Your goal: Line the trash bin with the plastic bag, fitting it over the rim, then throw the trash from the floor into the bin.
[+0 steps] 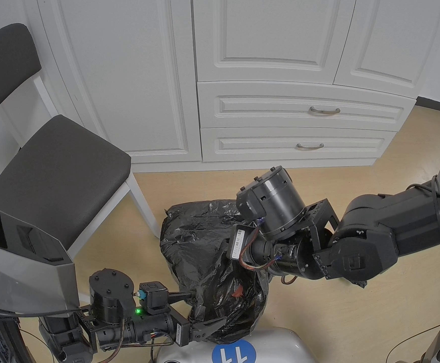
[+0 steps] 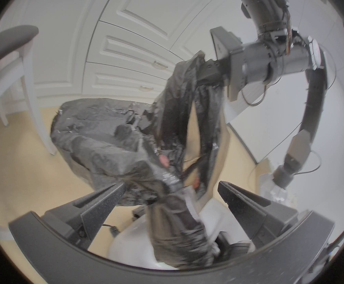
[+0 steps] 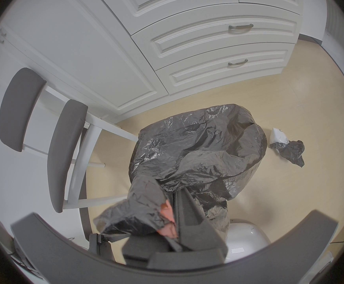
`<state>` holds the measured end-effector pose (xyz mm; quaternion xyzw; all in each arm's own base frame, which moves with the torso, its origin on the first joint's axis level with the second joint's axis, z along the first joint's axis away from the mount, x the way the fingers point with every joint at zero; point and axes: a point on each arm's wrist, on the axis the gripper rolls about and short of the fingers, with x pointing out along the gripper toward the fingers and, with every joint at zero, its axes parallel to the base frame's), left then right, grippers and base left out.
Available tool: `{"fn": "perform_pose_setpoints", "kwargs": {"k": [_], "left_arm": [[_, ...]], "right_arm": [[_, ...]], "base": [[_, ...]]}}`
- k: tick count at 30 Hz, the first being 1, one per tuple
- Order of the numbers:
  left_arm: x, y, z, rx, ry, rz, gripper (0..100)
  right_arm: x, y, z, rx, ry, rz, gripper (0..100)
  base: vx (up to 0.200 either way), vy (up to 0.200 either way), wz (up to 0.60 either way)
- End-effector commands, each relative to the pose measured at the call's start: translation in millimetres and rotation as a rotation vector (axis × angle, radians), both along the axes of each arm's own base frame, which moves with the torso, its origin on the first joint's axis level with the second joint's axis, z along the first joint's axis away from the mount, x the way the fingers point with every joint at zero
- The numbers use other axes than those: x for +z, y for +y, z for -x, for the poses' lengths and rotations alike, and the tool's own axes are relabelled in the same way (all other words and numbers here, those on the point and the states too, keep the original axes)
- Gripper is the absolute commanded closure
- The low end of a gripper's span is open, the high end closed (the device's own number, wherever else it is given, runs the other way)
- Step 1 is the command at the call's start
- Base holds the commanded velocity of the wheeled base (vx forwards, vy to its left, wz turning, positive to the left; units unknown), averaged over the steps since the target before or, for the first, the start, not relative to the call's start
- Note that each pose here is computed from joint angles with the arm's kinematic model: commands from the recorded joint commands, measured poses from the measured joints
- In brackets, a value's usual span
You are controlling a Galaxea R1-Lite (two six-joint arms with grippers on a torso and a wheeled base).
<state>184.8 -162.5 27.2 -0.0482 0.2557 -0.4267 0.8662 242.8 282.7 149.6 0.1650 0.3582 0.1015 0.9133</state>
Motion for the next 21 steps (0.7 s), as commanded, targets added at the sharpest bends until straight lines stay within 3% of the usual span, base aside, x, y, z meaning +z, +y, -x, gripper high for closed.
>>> {"fn": "perform_pose_setpoints", "kwargs": {"k": [1, 7, 21], "left_arm": [[-14, -1, 1, 0.025, -0.018, -0.094, 0], [-22, 3, 4, 0.021, -0.039, -0.179, 0], [-17, 4, 19, -0.031, -0.041, -0.182, 0]], "right_arm": [[1, 0, 1, 0.002, -0.001, -0.002, 100], [1, 0, 1, 0.001, -0.003, -0.002, 100], [2, 1, 2, 0.003, -0.003, -0.004, 100]], "base": [[0.000, 0.000, 0.00], [0.000, 0.000, 0.00], [0.000, 0.000, 0.00]]}}
